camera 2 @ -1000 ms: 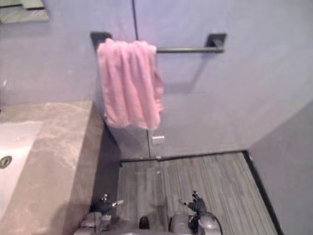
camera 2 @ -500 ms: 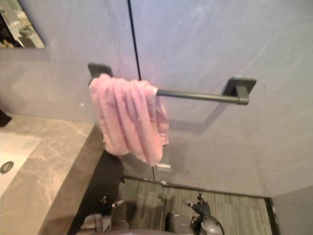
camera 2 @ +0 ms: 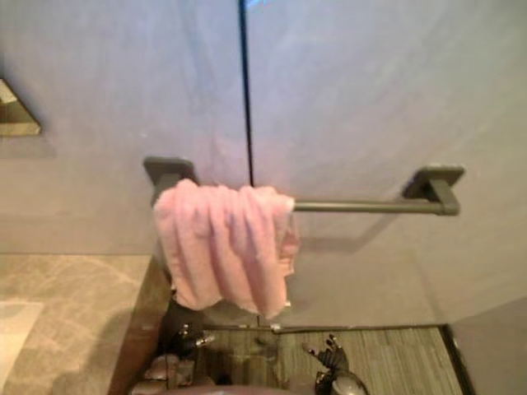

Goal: Organize washtable

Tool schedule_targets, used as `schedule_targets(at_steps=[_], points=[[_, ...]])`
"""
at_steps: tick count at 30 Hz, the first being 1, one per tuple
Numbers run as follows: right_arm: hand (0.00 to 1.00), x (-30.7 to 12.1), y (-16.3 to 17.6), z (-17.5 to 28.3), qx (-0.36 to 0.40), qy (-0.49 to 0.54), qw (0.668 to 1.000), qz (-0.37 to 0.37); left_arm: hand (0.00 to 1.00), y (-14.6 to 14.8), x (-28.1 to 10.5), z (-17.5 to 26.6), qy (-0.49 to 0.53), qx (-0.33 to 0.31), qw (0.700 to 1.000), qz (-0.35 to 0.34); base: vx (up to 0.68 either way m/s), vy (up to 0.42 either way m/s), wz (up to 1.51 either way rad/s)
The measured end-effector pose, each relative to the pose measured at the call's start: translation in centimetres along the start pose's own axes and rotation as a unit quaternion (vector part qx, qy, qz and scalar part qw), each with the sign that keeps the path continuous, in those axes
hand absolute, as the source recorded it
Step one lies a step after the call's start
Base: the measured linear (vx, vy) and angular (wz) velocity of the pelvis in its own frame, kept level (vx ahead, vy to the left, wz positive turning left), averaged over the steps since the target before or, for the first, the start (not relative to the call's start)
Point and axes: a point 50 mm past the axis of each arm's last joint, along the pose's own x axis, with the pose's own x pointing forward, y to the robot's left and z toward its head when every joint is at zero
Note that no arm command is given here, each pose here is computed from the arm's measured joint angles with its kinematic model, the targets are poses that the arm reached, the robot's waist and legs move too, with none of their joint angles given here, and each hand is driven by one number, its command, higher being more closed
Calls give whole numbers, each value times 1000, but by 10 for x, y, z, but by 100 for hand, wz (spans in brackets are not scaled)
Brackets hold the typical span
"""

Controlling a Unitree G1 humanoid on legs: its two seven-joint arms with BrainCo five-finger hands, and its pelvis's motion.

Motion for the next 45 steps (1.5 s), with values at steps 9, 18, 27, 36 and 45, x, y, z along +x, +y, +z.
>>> schedule_targets(at_steps=[9,18,27,36,45], points=[[0,1,-2,1,-10,-4,1000,-7,0,-13,-3,7,-29,18,999,-21,-8,-27,11],[0,0,0,6,-35,-16,999,0,0,-34,-24,33,-130,-3,989,-65,-116,-48,12],[0,-4,-1,5,-37,-28,999,-3,0,-36,-40,62,-207,-39,975,-75,-44,-16,-1],[0,-9,-2,5,-28,-44,999,-1,0,-20,-82,105,-337,-95,935,-51,-30,-20,8],[0,-13,-4,3,-25,-51,998,-2,0,0,-126,132,-439,-139,887,-13,-52,0,6]])
